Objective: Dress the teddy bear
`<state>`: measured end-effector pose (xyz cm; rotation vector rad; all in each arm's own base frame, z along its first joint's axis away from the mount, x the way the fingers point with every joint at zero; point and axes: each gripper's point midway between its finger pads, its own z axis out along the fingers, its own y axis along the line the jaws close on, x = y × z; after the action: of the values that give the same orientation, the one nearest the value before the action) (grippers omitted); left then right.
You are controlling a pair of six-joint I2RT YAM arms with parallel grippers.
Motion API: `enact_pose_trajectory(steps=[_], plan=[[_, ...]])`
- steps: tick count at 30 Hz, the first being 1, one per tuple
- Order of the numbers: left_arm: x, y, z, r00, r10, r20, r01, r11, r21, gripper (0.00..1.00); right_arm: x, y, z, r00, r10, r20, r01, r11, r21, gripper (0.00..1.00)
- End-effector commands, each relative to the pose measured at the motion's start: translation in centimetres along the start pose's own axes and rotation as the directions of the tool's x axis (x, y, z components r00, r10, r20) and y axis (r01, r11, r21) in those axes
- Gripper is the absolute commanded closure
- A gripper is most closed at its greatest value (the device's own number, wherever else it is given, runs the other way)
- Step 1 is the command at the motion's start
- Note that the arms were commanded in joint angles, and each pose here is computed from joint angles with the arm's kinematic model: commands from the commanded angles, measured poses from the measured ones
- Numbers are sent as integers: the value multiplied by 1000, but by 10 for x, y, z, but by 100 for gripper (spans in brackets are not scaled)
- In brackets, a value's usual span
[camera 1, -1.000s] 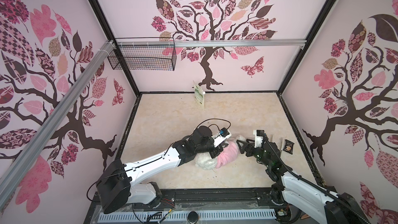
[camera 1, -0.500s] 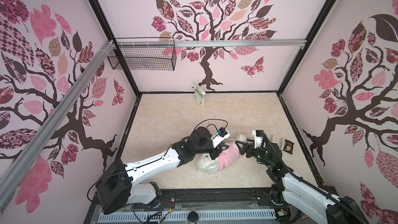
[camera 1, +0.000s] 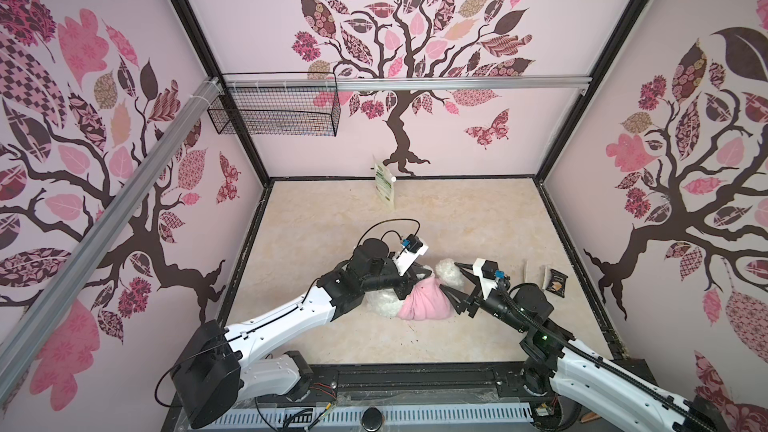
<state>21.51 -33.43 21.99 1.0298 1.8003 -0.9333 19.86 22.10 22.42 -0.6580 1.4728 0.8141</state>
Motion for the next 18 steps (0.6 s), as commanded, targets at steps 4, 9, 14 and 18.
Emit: enact_pose_trajectory(steps=[4, 9, 14, 18], plan=[[-14, 1, -6, 998, 21, 51, -20, 1000, -18, 100, -11, 13, 11, 998, -52, -24, 50, 997, -58, 17], [-23, -6, -5, 997, -7, 82, 5, 999, 32, 100, 8, 24, 26, 996, -35, -79, 27, 994, -104, 14], [-25, -10, -4, 995, -29, 95, 23, 998, 57, 100, 18, 32, 42, 993, -40, -108, 23, 989, -147, 16], [-28, -11, -6, 993, -41, 109, 34, 997, 64, 100, 28, 27, 46, 993, -14, -120, 0, 993, -119, 18]])
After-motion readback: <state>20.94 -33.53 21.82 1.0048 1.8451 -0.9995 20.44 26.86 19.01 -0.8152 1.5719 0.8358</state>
